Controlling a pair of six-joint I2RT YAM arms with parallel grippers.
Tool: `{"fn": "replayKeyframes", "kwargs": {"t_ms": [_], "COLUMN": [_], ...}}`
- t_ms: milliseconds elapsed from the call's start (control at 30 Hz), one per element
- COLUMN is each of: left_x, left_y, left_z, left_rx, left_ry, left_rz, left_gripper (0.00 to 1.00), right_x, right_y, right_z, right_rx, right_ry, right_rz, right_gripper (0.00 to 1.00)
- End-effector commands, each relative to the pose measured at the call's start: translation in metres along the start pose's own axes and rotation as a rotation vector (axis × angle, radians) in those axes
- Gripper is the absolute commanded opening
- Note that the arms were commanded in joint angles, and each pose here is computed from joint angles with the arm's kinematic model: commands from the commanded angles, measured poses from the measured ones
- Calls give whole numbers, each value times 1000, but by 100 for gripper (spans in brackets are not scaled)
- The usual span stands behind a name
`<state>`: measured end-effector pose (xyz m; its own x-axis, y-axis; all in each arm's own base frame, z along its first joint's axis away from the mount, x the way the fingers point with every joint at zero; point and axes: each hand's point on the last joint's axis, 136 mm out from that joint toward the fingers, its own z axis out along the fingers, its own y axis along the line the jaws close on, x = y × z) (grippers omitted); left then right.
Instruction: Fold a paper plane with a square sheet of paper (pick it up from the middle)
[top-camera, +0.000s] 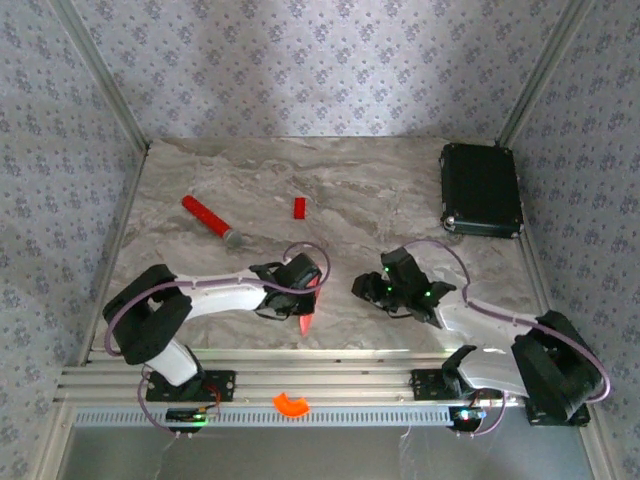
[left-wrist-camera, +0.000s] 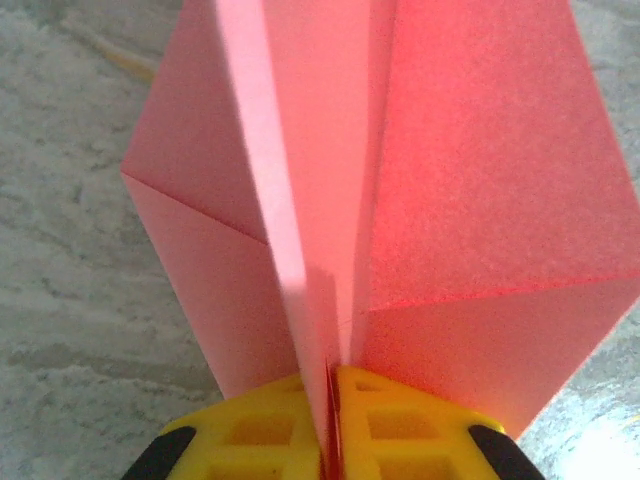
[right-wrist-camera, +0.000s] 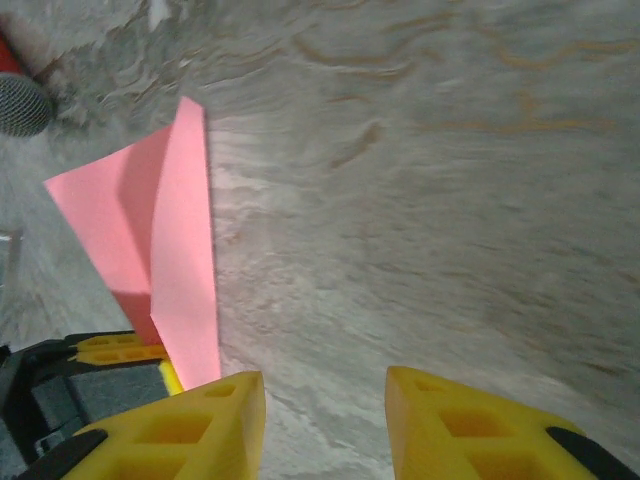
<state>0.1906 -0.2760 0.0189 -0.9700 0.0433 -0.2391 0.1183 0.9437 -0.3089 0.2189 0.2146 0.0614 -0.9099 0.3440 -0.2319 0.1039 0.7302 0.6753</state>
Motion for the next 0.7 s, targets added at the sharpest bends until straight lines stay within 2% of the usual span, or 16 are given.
{"fn": "replayKeyframes", "kwargs": {"t_ms": [0,333,667], "left_x": [11,22,21], "left_y": [11,8,7], "left_z": [10,24,20], "left_rx": [-82,-112,-96], "left_ry": [38,90,75], "left_rz": [-6,23,28], "left_gripper": [13,23,35], "right_x": [-1,-6,-9], "right_y": [-17,-24,-20], "right_z": [-8,-14,-11], "right_rx": [40,37,34], "right_ry": [-29,-55,-56], "right_rz": [34,65,65], "right_gripper": [39,41,41]}}
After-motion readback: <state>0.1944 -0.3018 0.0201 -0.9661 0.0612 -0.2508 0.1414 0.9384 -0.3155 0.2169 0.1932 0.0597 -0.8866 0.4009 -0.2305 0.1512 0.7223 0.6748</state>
